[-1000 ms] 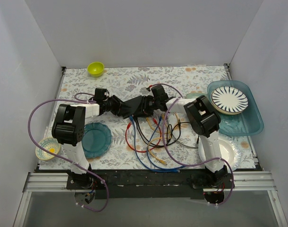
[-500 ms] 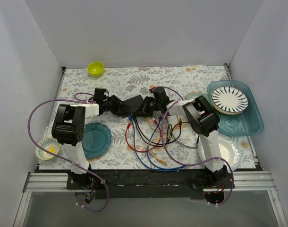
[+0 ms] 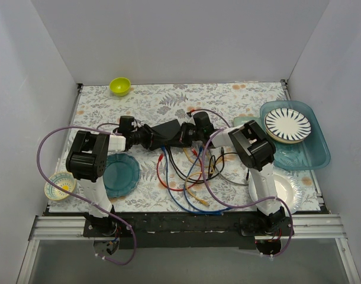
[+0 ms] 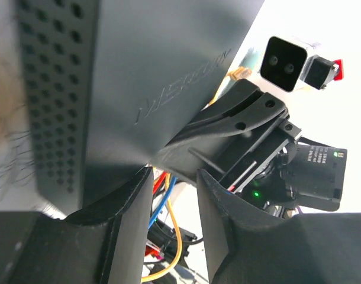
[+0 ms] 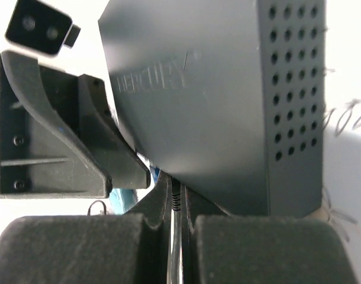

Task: Pull the plug from the switch port

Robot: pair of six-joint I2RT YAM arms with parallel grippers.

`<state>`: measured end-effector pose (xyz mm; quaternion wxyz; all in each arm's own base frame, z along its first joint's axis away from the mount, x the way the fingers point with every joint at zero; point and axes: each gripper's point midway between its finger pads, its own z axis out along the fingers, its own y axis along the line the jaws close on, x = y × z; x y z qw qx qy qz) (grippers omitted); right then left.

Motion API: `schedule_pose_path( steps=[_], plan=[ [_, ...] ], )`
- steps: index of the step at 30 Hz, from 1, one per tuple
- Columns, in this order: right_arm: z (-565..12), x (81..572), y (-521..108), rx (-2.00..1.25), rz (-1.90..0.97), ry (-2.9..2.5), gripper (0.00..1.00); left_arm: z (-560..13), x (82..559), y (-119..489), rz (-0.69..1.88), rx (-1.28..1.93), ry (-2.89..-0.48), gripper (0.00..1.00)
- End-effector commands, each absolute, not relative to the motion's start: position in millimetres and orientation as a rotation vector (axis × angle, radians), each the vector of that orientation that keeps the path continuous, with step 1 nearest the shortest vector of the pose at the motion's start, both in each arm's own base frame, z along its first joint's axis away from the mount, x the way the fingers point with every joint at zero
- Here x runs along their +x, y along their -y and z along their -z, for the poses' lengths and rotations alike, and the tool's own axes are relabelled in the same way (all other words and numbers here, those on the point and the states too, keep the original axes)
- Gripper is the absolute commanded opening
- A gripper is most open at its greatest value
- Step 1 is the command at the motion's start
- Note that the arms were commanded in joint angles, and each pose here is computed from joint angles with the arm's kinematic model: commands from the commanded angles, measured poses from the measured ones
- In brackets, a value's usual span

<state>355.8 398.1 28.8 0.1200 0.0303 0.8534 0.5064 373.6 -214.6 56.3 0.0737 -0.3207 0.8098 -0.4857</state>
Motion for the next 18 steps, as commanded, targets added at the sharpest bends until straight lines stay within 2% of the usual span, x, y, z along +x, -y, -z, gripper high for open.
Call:
schedule_pose_path(
  steps=[1, 6, 11, 18],
  plan=[
    [2.4, 319.6, -380.7, 0.056, -1.432, -2.636, 0.01, -43.9, 367.4, 220.2, 1.476, -0.978, -2.465, 0.36],
    [8.8, 303.5, -371.2, 0.031, -1.42, -2.663, 0.01, -23.9, 367.3, 214.0, 1.375, -1.038, -2.52, 0.35],
    [-4.4, 301.8, -360.5, 0.02, -1.392, -2.633, 0.01, -29.7, 376.6, 212.5, 1.356, -1.038, -2.495, 0.35],
    [-27.4, 334.6, -300.0, 0.035, -1.057, -2.59, 0.01, -74.8, 392.1, 211.5, 1.45, -0.957, -2.37, 0.36]
  ],
)
